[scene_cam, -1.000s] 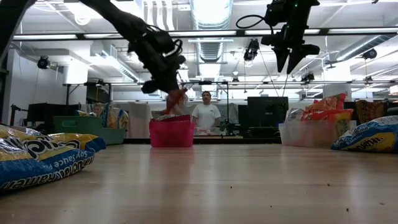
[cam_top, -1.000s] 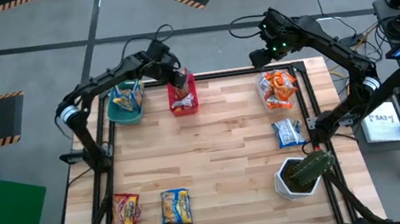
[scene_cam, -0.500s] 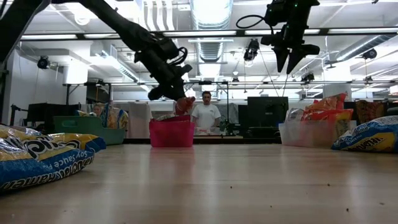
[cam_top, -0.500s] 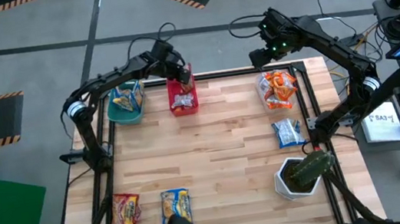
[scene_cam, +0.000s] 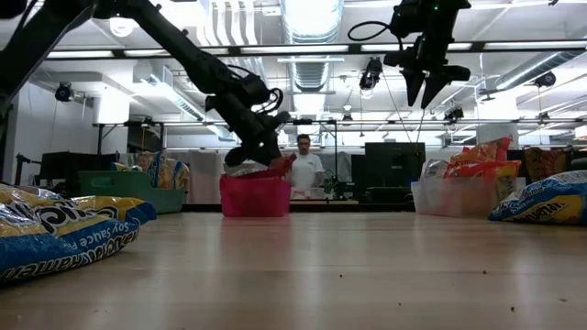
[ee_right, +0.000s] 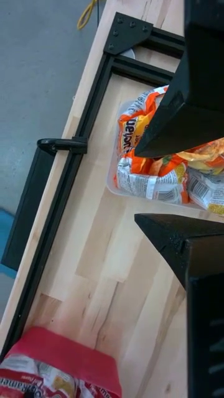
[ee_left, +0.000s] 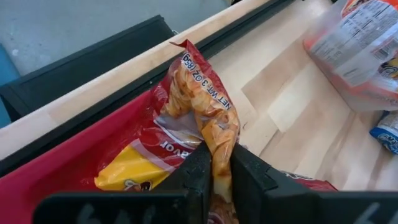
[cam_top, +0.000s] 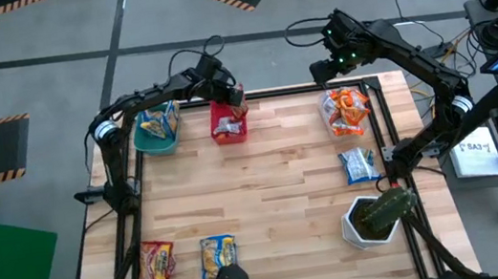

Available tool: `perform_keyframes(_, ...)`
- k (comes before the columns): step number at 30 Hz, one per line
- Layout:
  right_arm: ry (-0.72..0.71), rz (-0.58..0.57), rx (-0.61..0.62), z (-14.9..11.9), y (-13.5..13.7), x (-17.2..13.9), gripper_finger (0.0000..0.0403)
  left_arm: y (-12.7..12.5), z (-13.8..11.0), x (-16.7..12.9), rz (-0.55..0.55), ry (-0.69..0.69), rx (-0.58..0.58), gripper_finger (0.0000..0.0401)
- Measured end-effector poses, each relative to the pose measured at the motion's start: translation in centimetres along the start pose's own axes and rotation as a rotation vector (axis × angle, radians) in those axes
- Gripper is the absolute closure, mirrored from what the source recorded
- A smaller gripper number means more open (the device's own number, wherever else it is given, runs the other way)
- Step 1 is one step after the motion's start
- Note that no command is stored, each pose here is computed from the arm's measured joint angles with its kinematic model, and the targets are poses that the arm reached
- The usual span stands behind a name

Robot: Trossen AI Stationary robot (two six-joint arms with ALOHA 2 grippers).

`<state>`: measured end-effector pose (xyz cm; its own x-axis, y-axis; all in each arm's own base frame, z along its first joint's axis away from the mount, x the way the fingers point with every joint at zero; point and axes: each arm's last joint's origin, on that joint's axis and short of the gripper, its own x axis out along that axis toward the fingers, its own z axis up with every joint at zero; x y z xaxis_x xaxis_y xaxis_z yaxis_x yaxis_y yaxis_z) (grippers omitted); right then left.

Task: Sort Maruchan noodles
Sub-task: Put the red noodle pack into the red bin

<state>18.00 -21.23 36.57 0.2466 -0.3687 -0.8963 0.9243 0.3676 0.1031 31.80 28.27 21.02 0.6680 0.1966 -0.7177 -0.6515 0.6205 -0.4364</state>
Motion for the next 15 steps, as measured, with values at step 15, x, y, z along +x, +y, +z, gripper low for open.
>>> perform_keyframes(15,0.000,0.000,-0.001,0.00,0.00,0.00,0.0257,-0.16,0.16,-0.49,0.017,0.086,0.043,0.0279)
